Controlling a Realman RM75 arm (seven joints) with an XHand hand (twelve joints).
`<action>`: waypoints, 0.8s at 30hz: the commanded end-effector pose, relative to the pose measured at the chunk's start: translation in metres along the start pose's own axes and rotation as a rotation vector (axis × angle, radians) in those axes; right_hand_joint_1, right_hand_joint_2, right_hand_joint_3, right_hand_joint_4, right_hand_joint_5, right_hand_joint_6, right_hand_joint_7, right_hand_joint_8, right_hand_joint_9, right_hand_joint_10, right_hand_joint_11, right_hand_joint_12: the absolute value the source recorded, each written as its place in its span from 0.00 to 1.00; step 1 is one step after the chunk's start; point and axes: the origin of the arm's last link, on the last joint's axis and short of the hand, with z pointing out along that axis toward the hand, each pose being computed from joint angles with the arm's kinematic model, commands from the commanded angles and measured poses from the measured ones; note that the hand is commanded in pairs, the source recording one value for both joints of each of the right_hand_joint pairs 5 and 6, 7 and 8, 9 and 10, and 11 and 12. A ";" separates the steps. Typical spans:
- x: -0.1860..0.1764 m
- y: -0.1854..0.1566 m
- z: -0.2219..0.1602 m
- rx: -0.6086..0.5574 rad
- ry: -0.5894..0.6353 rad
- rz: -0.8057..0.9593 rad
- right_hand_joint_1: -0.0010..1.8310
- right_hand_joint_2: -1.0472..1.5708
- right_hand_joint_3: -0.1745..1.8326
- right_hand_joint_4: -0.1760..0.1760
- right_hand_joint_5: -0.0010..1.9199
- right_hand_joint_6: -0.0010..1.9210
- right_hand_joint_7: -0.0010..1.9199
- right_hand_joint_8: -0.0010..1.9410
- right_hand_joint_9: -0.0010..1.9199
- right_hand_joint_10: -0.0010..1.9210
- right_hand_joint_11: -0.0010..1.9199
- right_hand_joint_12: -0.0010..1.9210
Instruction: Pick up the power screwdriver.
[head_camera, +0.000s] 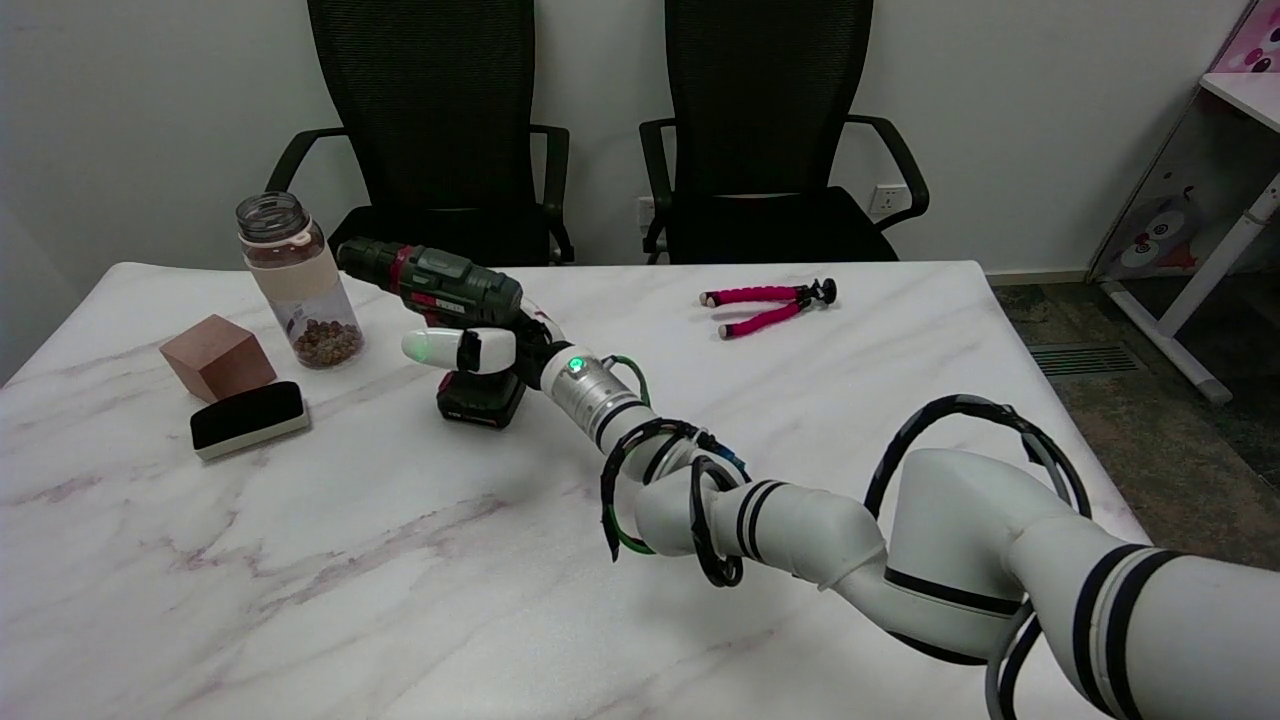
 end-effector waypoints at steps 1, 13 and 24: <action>-0.001 0.006 -0.003 -0.018 0.004 0.013 0.53 0.33 0.58 0.96 0.13 0.13 0.13 0.13 0.24 0.24 0.19 0.19; 0.002 0.003 -0.001 -0.011 0.011 0.015 0.58 0.45 0.60 0.95 0.23 0.23 0.23 0.22 0.54 0.54 0.50 0.50; 0.004 0.000 0.001 -0.008 0.016 0.013 0.59 0.49 0.68 0.94 0.28 0.28 0.28 0.28 0.58 0.58 0.53 0.53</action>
